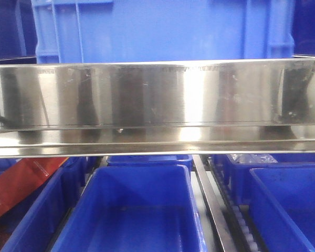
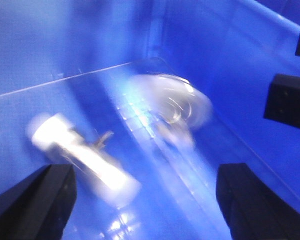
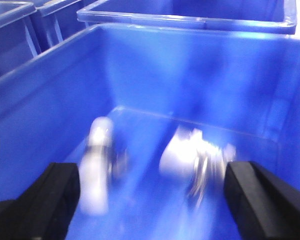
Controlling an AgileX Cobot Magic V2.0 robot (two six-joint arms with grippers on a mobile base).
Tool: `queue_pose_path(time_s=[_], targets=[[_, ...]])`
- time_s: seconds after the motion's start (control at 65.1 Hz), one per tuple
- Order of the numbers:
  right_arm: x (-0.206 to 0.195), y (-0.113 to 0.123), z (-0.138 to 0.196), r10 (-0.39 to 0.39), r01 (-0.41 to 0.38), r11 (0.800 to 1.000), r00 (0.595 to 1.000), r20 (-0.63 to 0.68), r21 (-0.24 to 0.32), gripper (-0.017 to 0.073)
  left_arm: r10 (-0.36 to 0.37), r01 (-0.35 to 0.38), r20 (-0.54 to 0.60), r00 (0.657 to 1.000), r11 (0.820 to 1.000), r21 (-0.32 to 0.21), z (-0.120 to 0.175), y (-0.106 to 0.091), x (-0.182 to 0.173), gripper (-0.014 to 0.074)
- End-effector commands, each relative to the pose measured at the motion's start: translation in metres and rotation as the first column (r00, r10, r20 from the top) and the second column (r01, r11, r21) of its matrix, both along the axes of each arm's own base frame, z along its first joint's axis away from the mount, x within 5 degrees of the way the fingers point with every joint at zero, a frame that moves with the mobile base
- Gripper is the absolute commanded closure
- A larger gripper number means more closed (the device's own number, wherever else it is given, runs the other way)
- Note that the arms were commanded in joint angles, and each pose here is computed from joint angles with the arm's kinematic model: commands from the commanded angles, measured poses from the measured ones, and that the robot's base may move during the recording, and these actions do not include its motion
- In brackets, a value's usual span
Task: Place valve from conveyor to right shelf box
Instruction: 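Open both grippers to release the valves into the box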
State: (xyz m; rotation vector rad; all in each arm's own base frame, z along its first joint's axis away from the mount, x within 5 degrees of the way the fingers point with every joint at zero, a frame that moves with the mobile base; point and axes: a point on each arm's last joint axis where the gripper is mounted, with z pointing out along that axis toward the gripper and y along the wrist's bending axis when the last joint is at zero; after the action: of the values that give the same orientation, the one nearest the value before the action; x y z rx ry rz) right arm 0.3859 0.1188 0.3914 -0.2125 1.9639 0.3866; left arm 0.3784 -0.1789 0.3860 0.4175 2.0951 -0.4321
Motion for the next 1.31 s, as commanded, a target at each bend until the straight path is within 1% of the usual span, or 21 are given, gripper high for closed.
queue_pose_path(time_s=[0.0, 0.031, 0.077, 0.107, 0.169, 0.184, 0.261, 0.292, 0.445, 0.507, 0.553, 0.614, 0.691, 0.737, 0.799, 0.875, 0.952, 1.09, 1.152, 1.229, 1.29], targets=[[-0.003, 0.000, 0.009, -0.001, 0.001, 1.000, 0.999, 0.037, 0.007, 0.0181, 0.008, -0.007, 0.035, 0.999, 1.000, -0.027, 0.009, 0.001, -0.001, 0.0165], [-0.003, 0.000, 0.009, -0.001, 0.001, 1.000, 0.999, 0.037, 0.007, 0.0239, 0.008, -0.007, 0.036, 0.999, 1.000, -0.027, 0.009, 0.001, -0.001, 0.0199], [-0.003, 0.000, 0.009, -0.001, 0.001, 1.000, 0.999, 0.037, 0.007, 0.0323, 0.008, -0.007, 0.036, 0.999, 1.000, -0.027, 0.009, 0.001, -0.001, 0.0280], [-0.003, 0.000, 0.009, -0.001, 0.001, 1.000, 0.999, 0.037, 0.007, 0.0383, 0.008, -0.007, 0.036, 0.999, 1.000, -0.027, 0.009, 0.001, -0.001, 0.0350], [-0.003, 0.000, 0.009, -0.001, 0.001, 1.000, 0.999, 0.037, 0.007, 0.0533, 0.009, -0.008, 0.038, 0.999, 1.000, -0.028, 0.009, 0.001, -0.001, 0.0475], [-0.003, -0.001, 0.009, -0.002, 0.002, 1.000, 0.999, 0.039, 0.007, 0.0560, 0.010, -0.008, 0.040, 0.999, 1.000, -0.029, 0.010, 0.001, -0.001, 0.0523], [-0.003, -0.001, 0.009, -0.003, 0.003, 1.000, 0.999, 0.043, 0.008, 0.0697, 0.013, -0.011, 0.054, 0.998, 0.999, -0.036, 0.011, 0.001, 0.000, 0.0699], [-0.003, -0.001, 0.009, -0.003, 0.003, 1.000, 0.999, 0.043, 0.008, 0.0727, 0.013, -0.011, 0.053, 0.998, 0.999, -0.038, 0.011, 0.001, 0.000, 0.0703], [-0.005, -0.001, 0.013, -0.004, 0.004, 1.000, 0.999, 0.054, 0.012, 0.0727, 0.013, -0.010, 0.056, 0.998, 0.999, -0.053, 0.015, 0.001, -0.002, 0.0704], [-0.014, -0.003, 0.024, -0.004, 0.001, 0.999, 0.998, 0.068, 0.044, 0.0727, 0.008, -0.005, 0.054, 0.999, 0.998, -0.067, 0.022, 0.003, -0.009, 0.0704], [-0.021, -0.005, 0.033, -0.005, 0.000, 0.999, 0.996, 0.089, 0.052, 0.0727, 0.002, 0.003, 0.062, 0.998, 0.997, -0.083, 0.028, 0.003, -0.017, 0.0704], [-0.031, -0.008, 0.039, -0.009, 0.003, 0.998, 0.994, 0.110, 0.057, 0.0727, -0.004, 0.013, 0.094, 0.996, 0.995, -0.099, 0.035, 0.002, -0.029, 0.0704], [-0.047, -0.014, 0.045, -0.024, 0.017, 0.999, 0.987, 0.158, 0.048, 0.0727, -0.005, 0.026, 0.154, 0.988, 0.991, -0.130, 0.043, 0.002, -0.046, 0.0704], [-0.057, -0.019, 0.040, -0.036, 0.030, 0.999, 0.984, 0.177, 0.037, 0.0727, -0.003, 0.032, 0.194, 0.981, 0.988, -0.151, 0.047, 0.002, -0.058, 0.0704], [-0.072, -0.025, 0.035, -0.054, 0.046, 0.998, 0.977, 0.204, 0.045, 0.0727, 0.007, 0.035, 0.237, 0.972, 0.985, -0.172, 0.050, 0.007, -0.072, 0.0704], [-0.094, -0.033, 0.029, -0.076, 0.064, 0.996, 0.968, 0.240, 0.056, 0.0727, 0.021, 0.031, 0.269, 0.963, 0.982, -0.187, 0.054, 0.018, -0.091, 0.0704], [-0.122, -0.042, 0.023, -0.100, 0.082, 0.994, 0.952, 0.288, 0.074, 0.0727, 0.037, 0.024, 0.309, 0.950, 0.982, -0.189, 0.052, 0.031, -0.111, 0.0704], [-0.172, -0.058, 0.016, -0.119, 0.092, 0.991, 0.927, 0.355, 0.093, 0.0727, 0.071, 0.007, 0.356, 0.932, 0.977, -0.214, 0.039, 0.053, -0.146, 0.0704], [-0.192, -0.064, 0.009, -0.117, 0.092, 0.992, 0.921, 0.370, 0.084, 0.0727, 0.083, 0.002, 0.372, 0.925, 0.975, -0.224, 0.031, 0.062, -0.162, 0.0704], [-0.213, -0.070, 0.002, -0.101, 0.092, 0.995, 0.910, 0.403, 0.044, 0.0727, 0.101, -0.004, 0.395, 0.913, 0.971, -0.237, 0.018, 0.074, -0.182, 0.0704], [-0.227, -0.074, -0.006, -0.096, 0.092, 0.995, 0.904, 0.417, 0.030, 0.0727, 0.117, -0.007, 0.421, 0.900, 0.967, -0.254, 0.009, 0.084, -0.199, 0.0704]])
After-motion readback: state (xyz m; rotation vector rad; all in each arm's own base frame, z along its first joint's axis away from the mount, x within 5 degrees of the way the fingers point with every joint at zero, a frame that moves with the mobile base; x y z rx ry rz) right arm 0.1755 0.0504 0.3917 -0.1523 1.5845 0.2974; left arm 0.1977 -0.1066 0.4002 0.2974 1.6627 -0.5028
